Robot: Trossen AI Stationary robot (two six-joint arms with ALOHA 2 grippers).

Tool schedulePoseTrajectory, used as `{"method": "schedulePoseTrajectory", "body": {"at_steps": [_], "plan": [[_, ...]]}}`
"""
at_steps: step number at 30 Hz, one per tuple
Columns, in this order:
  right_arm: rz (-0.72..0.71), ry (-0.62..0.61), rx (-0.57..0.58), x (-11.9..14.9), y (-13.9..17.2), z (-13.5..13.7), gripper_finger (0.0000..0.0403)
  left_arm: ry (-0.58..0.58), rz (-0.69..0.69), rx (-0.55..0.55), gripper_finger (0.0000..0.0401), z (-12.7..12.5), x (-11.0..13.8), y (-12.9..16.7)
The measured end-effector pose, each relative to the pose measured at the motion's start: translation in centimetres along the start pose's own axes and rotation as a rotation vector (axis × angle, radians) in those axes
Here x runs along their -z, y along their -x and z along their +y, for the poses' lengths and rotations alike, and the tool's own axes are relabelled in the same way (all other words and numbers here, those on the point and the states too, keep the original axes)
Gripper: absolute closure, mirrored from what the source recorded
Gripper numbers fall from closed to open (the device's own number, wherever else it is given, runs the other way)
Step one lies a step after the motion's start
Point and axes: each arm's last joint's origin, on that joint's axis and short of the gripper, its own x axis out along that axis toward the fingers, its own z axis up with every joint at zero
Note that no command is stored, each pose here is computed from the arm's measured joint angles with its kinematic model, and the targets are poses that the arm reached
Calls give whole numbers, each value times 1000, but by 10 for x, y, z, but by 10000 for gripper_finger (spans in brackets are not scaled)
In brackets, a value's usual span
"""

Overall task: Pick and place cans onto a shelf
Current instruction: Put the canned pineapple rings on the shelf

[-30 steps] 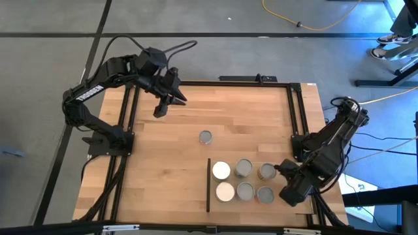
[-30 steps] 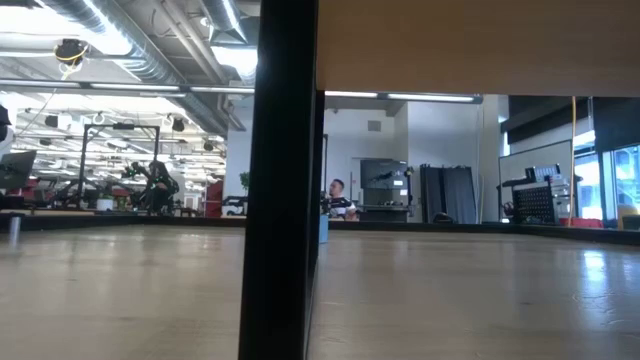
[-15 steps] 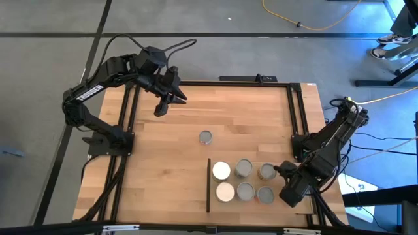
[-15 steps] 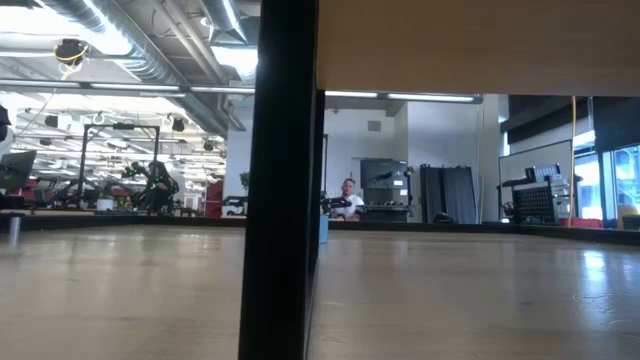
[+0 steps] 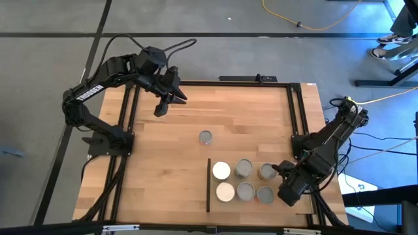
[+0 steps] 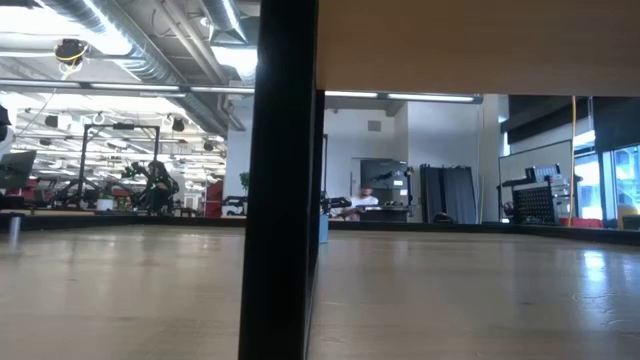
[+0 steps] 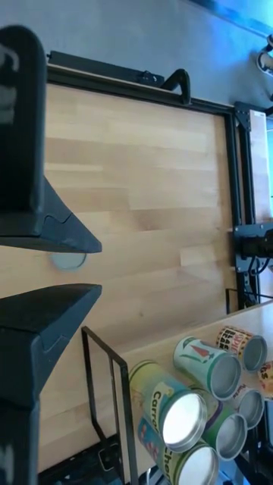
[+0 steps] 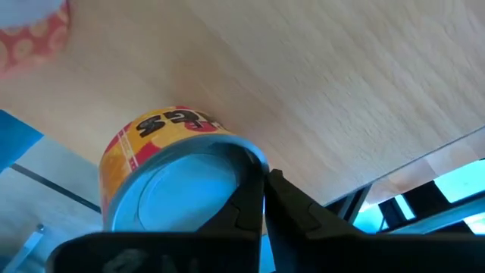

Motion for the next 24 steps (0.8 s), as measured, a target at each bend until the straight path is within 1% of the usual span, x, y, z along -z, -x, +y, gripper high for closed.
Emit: {"method": "schedulePoseTrajectory", "body": {"at_steps": [4,10,13,19,24], "plan": [[-2,-11,-8,-4,1,1,388,0,0,0,332,0,0,0],[6,33,-41,-8,3,4,388,0,0,0,332,0,0,0],[31,28,-44,-10,3,4,392,1,0,0,332,0,0,0],[34,22,-53,-15,5,4,399,0,0,0,332,0,0,0],[49,31,-69,-20,7,5,386,0,0,0,332,0,0,0]]}}
